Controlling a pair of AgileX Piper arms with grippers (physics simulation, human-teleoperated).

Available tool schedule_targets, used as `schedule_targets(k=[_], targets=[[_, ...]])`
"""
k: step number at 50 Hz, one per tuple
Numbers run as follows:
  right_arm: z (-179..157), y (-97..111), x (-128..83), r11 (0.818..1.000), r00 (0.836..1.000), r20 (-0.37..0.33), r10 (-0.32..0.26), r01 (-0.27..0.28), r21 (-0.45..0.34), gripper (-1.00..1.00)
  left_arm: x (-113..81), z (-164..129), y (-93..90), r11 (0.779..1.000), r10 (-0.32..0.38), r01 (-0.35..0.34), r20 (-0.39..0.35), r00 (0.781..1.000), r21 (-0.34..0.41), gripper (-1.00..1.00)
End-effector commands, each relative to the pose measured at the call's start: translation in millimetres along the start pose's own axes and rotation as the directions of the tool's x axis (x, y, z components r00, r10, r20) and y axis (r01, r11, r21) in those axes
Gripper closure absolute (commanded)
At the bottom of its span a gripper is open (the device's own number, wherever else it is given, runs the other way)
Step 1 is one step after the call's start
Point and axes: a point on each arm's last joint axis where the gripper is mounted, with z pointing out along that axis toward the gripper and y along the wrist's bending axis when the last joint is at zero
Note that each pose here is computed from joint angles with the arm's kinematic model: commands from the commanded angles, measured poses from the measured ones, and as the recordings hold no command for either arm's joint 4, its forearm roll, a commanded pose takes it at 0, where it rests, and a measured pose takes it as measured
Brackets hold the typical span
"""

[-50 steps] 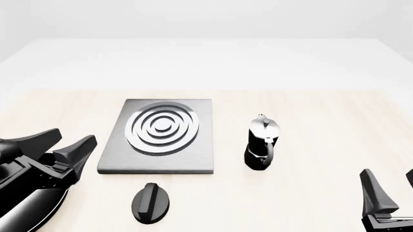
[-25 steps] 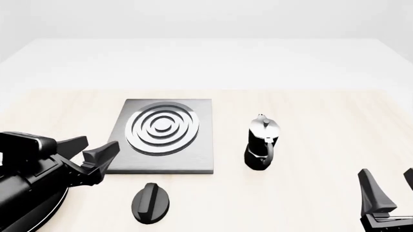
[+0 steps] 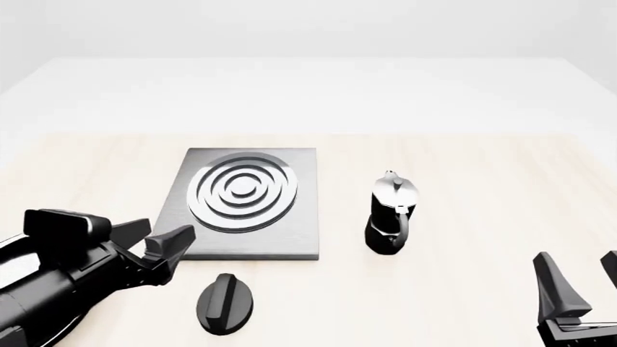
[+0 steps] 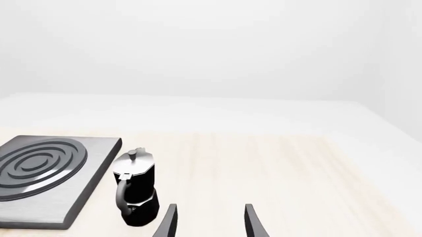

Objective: Turn on the stove.

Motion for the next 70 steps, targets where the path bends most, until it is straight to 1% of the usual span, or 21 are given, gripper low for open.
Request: schedule_targets(k=[1,9,10,11,13,34,38,42,47,48,51,53,54,61,62,70], targets=[[-1,0,0,1.000,1.000,0.003,0.003,-0.003,0.000,-1.00,9.2,5,1.3,1.000,-0.026,0.026,-0.020,0.999,0.000,-1.00],[-1,0,0,1.000,1.000,0.005,0.007,-0.007,0.000,-1.00,18.7,12,1.6,0.998,-0.059,0.059,-0.049,0.997,0.002,-1.00],[-1,0,0,1.000,1.000,0.005,0.007,-0.007,0.000,-1.00,22.4,15,1.7,0.995,-0.095,0.095,-0.060,0.994,0.002,-1.00],[-1,0,0,1.000,1.000,0.005,0.008,-0.008,0.000,-1.00,24.1,17,0.9,0.994,-0.104,0.105,-0.070,0.992,0.004,-1.00],[-1,0,0,1.000,1.000,0.005,0.009,-0.009,0.000,-1.00,23.9,17,1.4,0.995,-0.097,0.098,-0.068,0.993,0.002,-1.00],[-2,0,0,1.000,1.000,0.007,0.019,-0.019,0.001,-1.00,41.1,32,1.7,0.990,-0.143,0.144,-0.122,0.982,-0.004,-1.00],[-2,0,-1,1.000,0.999,0.011,0.030,-0.030,0.004,-1.00,43.0,34,2.8,0.989,-0.145,0.145,-0.124,0.982,-0.008,-1.00],[-2,0,0,1.000,1.000,0.012,0.028,-0.028,0.001,-1.00,46.0,38,4.3,0.990,-0.144,0.143,-0.132,0.981,-0.016,-1.00],[-3,0,-1,1.000,0.999,0.016,0.028,-0.028,0.002,-1.00,51.4,43,4.0,0.989,-0.150,0.149,-0.154,0.977,-0.019,-1.00],[-3,0,0,1.000,0.999,0.016,0.029,-0.029,0.002,-1.00,53.8,46,2.1,0.987,-0.162,0.161,-0.168,0.972,-0.015,-1.00],[-3,0,-1,1.000,0.999,0.017,0.031,-0.031,0.003,-1.00,53.9,47,2.6,0.988,-0.155,0.154,-0.166,0.974,-0.015,-1.00],[-3,0,-1,1.000,0.999,0.018,0.030,-0.030,0.004,-1.00,56.4,49,2.1,0.987,-0.159,0.158,-0.176,0.972,-0.015,-1.00],[-3,0,-1,1.000,1.000,0.022,0.021,-0.021,0.000,-1.00,58.9,53,2.9,0.988,-0.155,0.154,-0.186,0.970,-0.021,-1.00],[-3,0,-1,1.000,0.999,0.021,0.026,-0.026,-0.001,-1.00,61.5,58,2.4,0.987,-0.162,0.160,-0.195,0.967,-0.022,-1.00],[-3,0,-1,1.000,0.999,0.018,0.027,-0.027,-0.001,-1.00,65.7,64,2.2,0.984,-0.178,0.176,-0.206,0.962,-0.027,-1.00],[-3,0,-1,1.000,0.999,0.017,0.031,-0.031,0.000,-1.00,70.9,70,3.7,0.983,-0.185,0.182,-0.212,0.960,-0.033,-1.00]])
